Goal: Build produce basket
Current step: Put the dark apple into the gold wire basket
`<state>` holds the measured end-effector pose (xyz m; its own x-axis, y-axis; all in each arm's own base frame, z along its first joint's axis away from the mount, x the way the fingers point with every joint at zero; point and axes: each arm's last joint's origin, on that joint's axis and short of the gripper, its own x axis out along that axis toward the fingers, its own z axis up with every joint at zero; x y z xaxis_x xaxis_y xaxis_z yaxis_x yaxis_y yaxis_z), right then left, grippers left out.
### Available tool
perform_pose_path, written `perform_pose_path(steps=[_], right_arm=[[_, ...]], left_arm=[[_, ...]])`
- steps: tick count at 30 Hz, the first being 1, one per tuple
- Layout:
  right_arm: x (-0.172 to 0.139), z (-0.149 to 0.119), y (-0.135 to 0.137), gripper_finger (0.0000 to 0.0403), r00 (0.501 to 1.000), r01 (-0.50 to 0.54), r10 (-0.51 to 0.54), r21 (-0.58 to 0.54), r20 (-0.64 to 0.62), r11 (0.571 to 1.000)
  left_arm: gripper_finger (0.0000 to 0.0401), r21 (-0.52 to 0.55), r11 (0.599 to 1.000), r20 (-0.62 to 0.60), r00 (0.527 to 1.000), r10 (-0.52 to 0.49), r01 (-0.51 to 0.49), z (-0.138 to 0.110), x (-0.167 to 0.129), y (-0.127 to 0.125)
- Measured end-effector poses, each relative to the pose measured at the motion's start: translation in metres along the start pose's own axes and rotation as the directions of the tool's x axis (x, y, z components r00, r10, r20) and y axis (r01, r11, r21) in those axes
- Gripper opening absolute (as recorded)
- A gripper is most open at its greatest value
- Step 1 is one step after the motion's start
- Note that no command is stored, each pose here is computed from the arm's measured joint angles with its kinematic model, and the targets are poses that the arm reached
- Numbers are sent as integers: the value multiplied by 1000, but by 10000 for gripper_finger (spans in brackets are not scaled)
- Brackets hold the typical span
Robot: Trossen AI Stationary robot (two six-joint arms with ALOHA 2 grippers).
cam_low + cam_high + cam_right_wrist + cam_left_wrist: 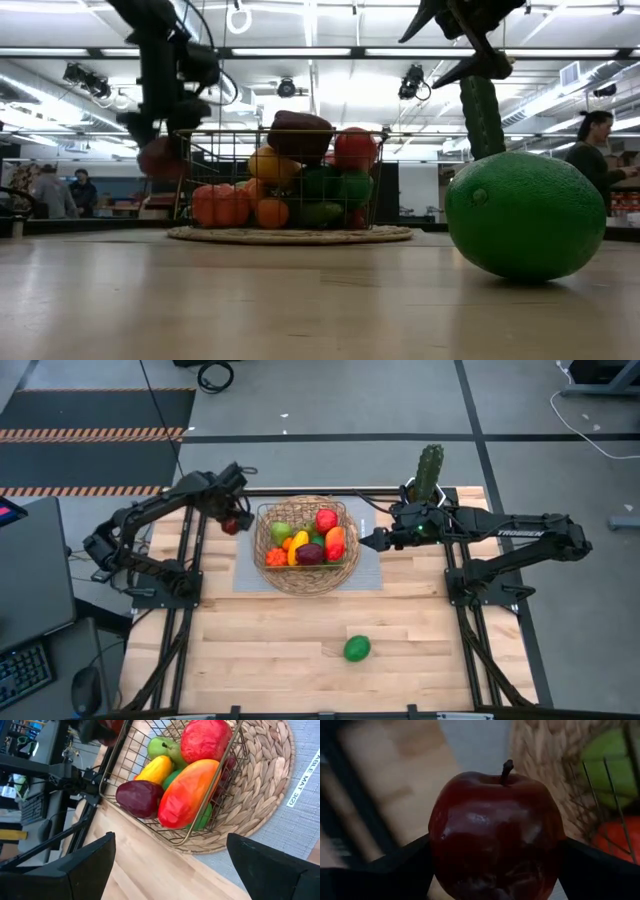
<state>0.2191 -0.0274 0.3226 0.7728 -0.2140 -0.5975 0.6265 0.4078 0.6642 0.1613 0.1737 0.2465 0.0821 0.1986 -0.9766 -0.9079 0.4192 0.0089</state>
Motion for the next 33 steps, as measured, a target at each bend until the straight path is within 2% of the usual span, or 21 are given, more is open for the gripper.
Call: perform_pose_path(steps=[3,9,13,18,24,29,33], right_arm=[[0,0,0,384,1000,-1,1,-16,0,1000],[0,0,0,384,1000,-4,4,-57,2,998],[0,0,0,384,1000,-3,4,-72,3,997],[0,1,0,384,1000,1,0,-100,9,995],[0,1,0,384,1000,0,2,-108,10,994],[0,1,0,384,1000,0,2,-123,10,992],[0,1,0,384,1000,0,2,-133,10,991]], left_arm=[[350,11,999,21,999,50,-51,7,-22,3],[351,-17,1000,108,994,26,-24,21,-68,1],[351,-22,999,208,978,-35,40,27,-97,-12],[352,40,988,324,933,-156,152,27,-127,-37],[352,114,966,358,898,-257,231,17,-137,-67],[352,145,959,325,904,-278,243,15,-129,-87],[353,175,944,361,874,-325,279,18,-129,-100]])
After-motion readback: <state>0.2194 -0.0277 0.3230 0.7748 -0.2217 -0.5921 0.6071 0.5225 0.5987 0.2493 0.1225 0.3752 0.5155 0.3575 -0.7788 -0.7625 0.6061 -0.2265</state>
